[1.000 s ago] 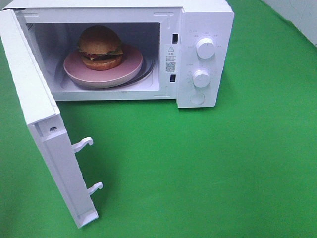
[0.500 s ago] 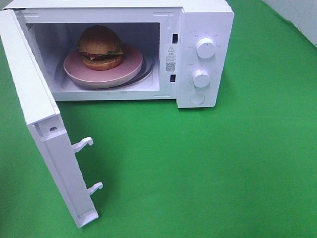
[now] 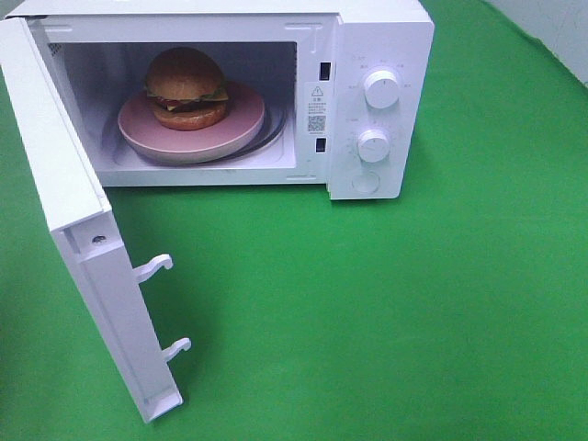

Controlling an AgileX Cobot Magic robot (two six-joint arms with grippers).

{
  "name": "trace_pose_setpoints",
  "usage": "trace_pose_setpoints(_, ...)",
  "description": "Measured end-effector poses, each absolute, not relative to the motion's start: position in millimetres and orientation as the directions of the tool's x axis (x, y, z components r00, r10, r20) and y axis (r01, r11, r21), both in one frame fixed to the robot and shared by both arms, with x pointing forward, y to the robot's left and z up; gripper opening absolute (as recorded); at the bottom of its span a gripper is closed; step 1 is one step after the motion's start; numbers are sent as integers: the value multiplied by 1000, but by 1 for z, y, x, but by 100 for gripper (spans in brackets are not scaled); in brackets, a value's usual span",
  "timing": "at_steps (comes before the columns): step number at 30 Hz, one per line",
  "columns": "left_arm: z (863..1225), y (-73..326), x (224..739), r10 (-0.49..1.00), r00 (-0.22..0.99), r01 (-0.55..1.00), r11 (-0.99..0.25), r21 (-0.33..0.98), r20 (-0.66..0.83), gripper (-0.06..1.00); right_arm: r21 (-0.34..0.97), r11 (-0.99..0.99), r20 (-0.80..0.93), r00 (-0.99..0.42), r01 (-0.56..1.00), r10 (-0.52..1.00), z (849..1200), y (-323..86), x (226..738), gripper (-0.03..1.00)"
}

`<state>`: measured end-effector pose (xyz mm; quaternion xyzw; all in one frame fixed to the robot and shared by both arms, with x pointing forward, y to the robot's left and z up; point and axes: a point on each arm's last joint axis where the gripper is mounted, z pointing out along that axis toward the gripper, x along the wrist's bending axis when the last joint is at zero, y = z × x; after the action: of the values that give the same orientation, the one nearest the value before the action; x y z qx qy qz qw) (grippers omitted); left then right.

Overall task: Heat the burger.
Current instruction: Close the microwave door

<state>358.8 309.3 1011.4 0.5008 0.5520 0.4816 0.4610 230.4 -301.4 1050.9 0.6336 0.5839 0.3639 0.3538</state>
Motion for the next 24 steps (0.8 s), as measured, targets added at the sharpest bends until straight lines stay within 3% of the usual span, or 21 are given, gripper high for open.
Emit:
trace_pose_setpoints(11,992,307,388,999,-28,193,-16,981,22,0,873,-68,48,53,483,997,1051,-301,230,76)
trace_pose_setpoints(24,973,279,413,955,293,179,-18,984,-36,0,873,-68,48,53,483,997,1051,-301,230,76)
